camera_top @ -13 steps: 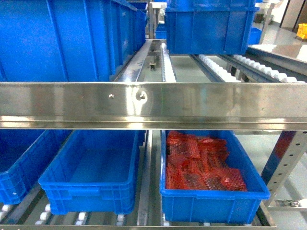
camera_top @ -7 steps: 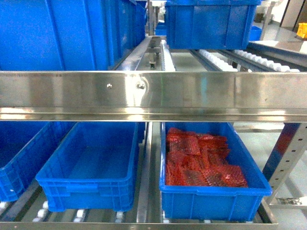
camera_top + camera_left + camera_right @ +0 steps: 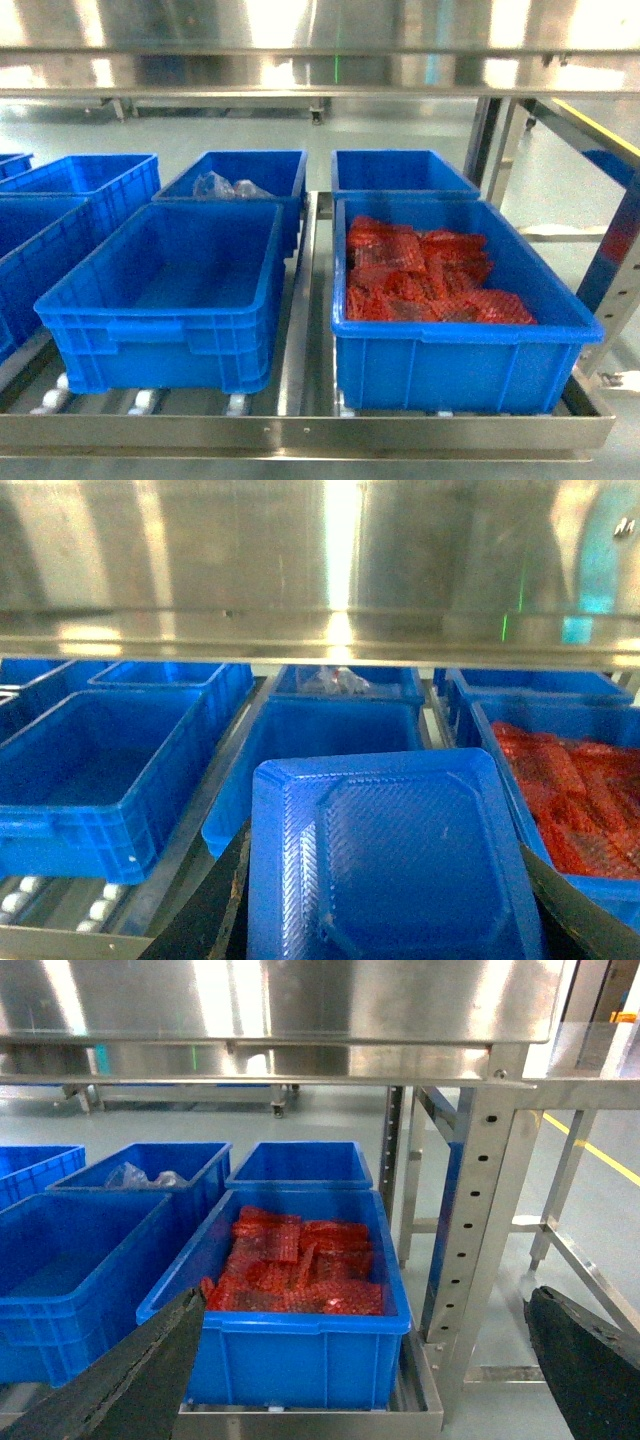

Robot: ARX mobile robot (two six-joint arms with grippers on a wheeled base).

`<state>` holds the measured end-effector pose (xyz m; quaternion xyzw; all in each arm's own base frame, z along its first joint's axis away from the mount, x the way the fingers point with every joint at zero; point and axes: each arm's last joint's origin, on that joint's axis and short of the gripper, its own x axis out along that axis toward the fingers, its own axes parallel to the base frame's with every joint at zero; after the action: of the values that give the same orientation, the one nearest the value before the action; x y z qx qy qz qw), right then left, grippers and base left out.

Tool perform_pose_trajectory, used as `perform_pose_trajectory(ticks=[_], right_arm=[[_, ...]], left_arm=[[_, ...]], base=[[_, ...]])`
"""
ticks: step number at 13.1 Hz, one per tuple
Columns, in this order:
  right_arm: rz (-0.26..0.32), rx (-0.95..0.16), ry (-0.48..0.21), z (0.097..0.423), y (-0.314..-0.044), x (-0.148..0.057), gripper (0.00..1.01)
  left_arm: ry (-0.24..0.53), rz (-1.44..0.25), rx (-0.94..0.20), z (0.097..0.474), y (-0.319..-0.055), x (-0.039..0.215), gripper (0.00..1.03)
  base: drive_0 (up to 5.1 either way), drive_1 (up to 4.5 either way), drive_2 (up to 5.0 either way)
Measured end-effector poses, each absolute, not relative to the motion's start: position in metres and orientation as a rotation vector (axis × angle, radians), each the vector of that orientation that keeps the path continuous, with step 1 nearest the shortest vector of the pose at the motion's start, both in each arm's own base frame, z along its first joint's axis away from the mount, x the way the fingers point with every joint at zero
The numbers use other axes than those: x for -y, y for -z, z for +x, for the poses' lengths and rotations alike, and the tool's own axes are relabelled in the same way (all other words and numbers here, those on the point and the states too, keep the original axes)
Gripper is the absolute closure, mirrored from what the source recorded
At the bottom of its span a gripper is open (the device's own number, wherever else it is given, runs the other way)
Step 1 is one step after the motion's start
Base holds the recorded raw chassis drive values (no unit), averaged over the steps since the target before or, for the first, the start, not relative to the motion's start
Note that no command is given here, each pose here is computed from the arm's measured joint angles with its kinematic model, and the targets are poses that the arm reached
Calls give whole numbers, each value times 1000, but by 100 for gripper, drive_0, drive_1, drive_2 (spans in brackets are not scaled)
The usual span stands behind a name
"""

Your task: Pick blue part to blue bin on bottom shelf

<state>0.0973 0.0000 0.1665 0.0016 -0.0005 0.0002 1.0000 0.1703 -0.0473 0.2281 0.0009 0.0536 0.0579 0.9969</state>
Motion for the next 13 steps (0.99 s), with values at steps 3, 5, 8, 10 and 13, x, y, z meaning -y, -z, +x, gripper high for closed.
perform_pose_trajectory(ticks=[3,5,8,10,13], right_arm=[[2,2,0,97,-167,0,3],[2,2,0,97,-167,0,3],[3,2,0,97,-167,0,3],[2,2,-1,97,-167,0,3],[3,0,0,97,-166,0,3]], left_arm=[[-116,2,-108,170,-228,47,59],[-116,2,-108,170,-228,47,59],[-116,2,-107,170,-228,47,59],[-116,2,-108,170,-228,47,59],[-116,2,-109,170,-228,47,59]], base=[[0,0,0],[0,0,0],[0,0,0],[0,0,0],[0,0,0]])
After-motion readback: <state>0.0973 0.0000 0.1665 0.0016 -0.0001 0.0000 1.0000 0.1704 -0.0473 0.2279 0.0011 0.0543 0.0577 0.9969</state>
